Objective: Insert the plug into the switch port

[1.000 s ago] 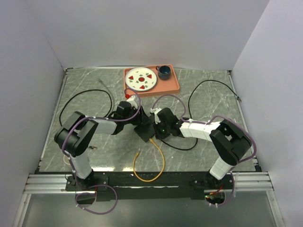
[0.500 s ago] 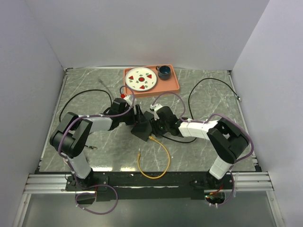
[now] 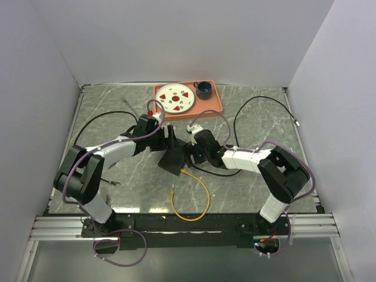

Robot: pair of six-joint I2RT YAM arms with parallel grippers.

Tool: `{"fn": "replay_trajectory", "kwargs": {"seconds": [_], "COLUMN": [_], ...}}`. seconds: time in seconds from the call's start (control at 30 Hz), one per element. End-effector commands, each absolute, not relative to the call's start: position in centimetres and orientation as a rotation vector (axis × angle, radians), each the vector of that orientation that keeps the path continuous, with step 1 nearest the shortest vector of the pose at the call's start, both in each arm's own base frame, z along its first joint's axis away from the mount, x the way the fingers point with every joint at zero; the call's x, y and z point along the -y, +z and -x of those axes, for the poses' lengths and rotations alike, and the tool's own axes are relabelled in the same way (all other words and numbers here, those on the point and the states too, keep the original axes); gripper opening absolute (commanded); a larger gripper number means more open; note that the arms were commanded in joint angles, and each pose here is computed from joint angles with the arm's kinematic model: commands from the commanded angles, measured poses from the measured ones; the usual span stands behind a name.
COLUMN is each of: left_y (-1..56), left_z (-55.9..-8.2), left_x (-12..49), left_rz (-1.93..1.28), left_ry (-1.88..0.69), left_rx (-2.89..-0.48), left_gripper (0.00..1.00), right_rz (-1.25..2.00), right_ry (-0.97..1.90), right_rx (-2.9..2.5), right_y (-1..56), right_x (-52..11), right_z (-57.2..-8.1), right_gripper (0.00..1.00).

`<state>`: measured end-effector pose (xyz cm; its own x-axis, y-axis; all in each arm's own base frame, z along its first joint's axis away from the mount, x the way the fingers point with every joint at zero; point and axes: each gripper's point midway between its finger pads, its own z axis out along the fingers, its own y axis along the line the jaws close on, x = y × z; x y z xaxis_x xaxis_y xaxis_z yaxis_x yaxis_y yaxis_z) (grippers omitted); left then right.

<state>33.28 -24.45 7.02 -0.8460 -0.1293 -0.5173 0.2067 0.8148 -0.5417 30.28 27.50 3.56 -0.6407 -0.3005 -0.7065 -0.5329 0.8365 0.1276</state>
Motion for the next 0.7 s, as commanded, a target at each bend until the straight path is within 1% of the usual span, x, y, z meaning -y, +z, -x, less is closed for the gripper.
{"fn": "replay_trajectory", "kwargs": {"seconds": [0.0,0.3,0.53,0.63,0.67], "left_y": [11.4,14.4,13.7,13.3,13.0], "left_z": [-34.9,-36.8,-38.4,-39.3,-39.4], "left_x": [23.3,20.0,16.8,14.5,13.9], "left_rz": [-0.075,-0.018,0.102,0.172,0.197], "left_ry": [-0.761,-0.607,-0.545,-0.457,-0.434], "left_rx": [-2.337,-2.253,-2.263,-2.266,-2.275], "left_gripper": [0.89,0.90,0.89,0.87,0.85], "right_rz": [0.533,0.518,0.511,0.512,0.512], "right_ry": [0.430,0.470,0.508,0.520,0.522], "right_rx": [-2.183,-2.126,-2.090,-2.082,-2.084], "right_y": [7.6,9.8,11.5,11.9,11.8], "right_x": [-28.1,-28.1,-28.5,-28.6,-28.6], "right_z": [-32.6,-32.3,-32.2,-32.0,-32.0], "right_gripper": [0.88,0.90,0.91,0.91,0.91]}}
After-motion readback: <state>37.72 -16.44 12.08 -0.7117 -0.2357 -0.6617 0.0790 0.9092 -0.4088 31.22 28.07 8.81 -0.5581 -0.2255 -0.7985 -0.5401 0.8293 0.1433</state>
